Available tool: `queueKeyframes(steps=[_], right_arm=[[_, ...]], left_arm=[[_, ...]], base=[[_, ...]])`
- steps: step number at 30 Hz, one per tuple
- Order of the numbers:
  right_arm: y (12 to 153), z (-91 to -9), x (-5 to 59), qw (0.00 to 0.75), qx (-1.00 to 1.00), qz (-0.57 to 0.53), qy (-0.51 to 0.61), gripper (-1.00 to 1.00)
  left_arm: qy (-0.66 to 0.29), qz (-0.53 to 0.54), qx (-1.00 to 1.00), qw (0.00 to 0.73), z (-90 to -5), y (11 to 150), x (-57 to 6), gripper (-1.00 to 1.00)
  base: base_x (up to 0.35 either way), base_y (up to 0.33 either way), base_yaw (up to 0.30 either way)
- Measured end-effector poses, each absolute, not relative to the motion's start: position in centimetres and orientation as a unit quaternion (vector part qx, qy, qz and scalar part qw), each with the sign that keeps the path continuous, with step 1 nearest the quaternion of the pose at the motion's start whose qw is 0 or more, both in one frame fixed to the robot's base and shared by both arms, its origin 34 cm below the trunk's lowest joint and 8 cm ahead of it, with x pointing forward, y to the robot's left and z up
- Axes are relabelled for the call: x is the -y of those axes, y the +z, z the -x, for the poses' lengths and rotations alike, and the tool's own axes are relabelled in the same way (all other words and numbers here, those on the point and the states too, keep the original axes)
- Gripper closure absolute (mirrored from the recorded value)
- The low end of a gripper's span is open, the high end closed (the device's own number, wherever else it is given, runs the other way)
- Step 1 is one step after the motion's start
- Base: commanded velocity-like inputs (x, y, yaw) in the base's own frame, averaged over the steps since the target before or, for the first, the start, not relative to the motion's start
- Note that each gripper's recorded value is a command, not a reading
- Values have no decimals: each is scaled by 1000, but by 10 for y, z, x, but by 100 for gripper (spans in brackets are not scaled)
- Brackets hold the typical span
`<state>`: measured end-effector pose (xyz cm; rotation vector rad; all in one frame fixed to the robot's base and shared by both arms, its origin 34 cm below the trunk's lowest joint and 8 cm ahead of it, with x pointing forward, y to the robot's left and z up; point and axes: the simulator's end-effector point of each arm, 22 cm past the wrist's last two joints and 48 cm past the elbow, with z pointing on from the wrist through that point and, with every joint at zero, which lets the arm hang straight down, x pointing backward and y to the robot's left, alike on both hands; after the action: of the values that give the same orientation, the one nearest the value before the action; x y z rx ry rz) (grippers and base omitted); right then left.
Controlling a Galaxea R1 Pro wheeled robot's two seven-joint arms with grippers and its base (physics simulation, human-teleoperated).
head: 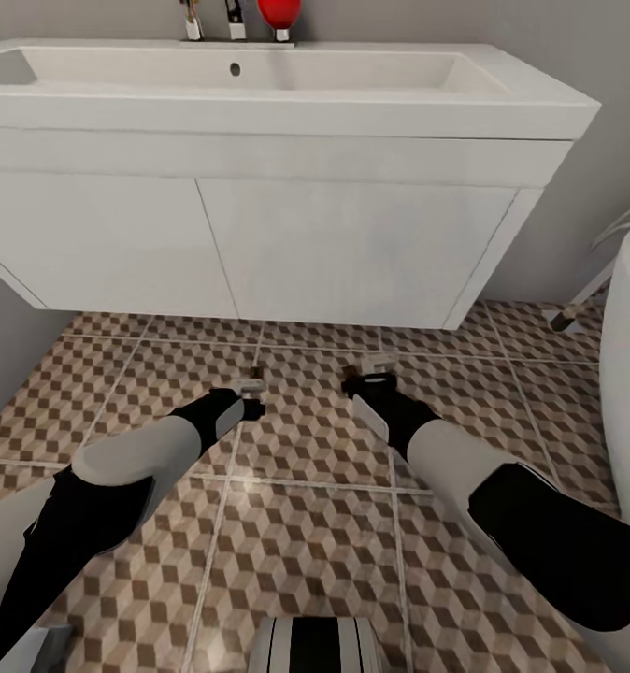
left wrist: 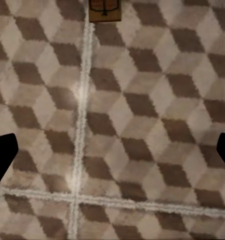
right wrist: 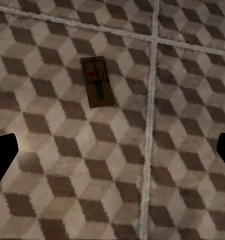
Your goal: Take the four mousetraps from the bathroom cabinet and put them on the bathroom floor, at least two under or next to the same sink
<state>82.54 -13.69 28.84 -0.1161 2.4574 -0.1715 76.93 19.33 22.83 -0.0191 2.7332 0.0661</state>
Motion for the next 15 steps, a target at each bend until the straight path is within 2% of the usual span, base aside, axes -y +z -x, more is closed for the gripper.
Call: queueKeyframes(steps=[15], right_arm=[[298, -800, 138, 335, -939, 46, -68, -100]], left_arm=[[-5, -12, -980, 201, -750, 249, -163, -100]], base=[[0, 0, 0]])
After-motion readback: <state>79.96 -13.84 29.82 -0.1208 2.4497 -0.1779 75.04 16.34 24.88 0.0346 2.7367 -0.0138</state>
